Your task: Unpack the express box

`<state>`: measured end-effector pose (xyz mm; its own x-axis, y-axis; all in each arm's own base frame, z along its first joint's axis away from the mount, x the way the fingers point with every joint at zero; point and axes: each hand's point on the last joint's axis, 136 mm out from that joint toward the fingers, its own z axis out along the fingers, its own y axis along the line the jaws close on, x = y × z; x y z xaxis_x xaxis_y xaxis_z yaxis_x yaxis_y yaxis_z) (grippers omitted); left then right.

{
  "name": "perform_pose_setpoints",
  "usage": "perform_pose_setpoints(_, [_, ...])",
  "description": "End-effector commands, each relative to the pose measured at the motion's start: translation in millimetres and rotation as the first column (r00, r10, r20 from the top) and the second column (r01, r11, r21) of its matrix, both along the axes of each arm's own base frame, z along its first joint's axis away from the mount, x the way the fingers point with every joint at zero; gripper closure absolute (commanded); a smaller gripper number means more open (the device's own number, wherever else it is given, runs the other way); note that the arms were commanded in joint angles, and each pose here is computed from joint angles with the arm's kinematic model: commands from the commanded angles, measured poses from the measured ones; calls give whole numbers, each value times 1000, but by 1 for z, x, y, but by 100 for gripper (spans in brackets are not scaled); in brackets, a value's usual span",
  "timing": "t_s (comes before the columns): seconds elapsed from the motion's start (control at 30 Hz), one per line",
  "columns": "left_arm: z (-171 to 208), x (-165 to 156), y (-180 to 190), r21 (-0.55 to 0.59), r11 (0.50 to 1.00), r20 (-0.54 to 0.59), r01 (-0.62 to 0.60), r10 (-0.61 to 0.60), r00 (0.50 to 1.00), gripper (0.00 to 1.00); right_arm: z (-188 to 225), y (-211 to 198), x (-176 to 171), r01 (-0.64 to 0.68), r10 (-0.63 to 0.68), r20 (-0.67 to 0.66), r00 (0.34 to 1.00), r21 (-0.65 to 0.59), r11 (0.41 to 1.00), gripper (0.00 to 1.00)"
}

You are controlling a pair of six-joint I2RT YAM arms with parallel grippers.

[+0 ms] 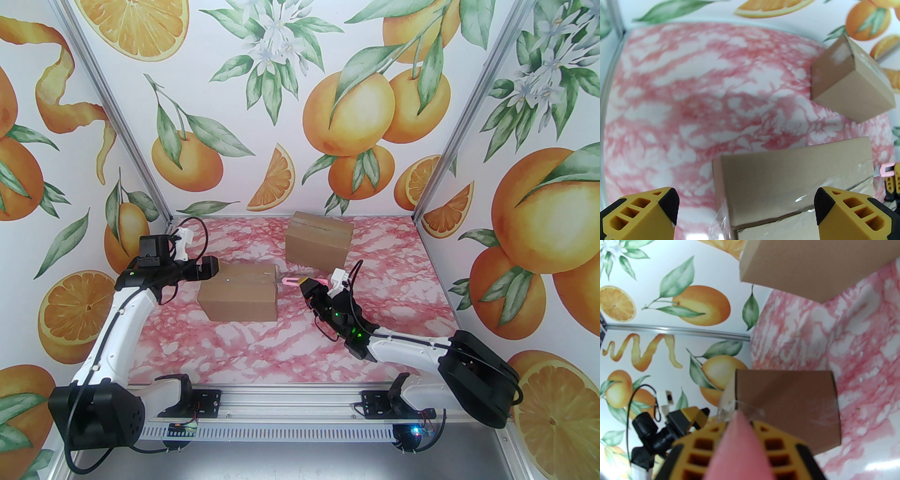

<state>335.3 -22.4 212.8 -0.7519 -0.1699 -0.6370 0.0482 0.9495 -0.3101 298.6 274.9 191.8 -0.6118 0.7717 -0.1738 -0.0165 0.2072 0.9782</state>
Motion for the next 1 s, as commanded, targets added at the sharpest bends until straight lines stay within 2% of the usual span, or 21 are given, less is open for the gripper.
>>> perform_pose_setpoints(0.0, [-9,-12,-5,-86,996,-82,-22,15,997,2,12,7,2,-35,34,32,999,23,999,100])
perform_pose_setpoints(0.3, [-36,-20,-24,-200,979,-155,37,-69,985,13,13,8,3,-40,38,41,998,52,998,100])
perform_pose_setpoints(0.6, [-53,-21,-33,-251,966,-184,53,-101,978,23,7,15,5,-55,49,37,998,172,984,100])
perform_pose_setpoints(0.97, [-64,-18,-39,-290,955,-190,57,-116,975,36,5,25,5,-81,76,33,997,196,977,100])
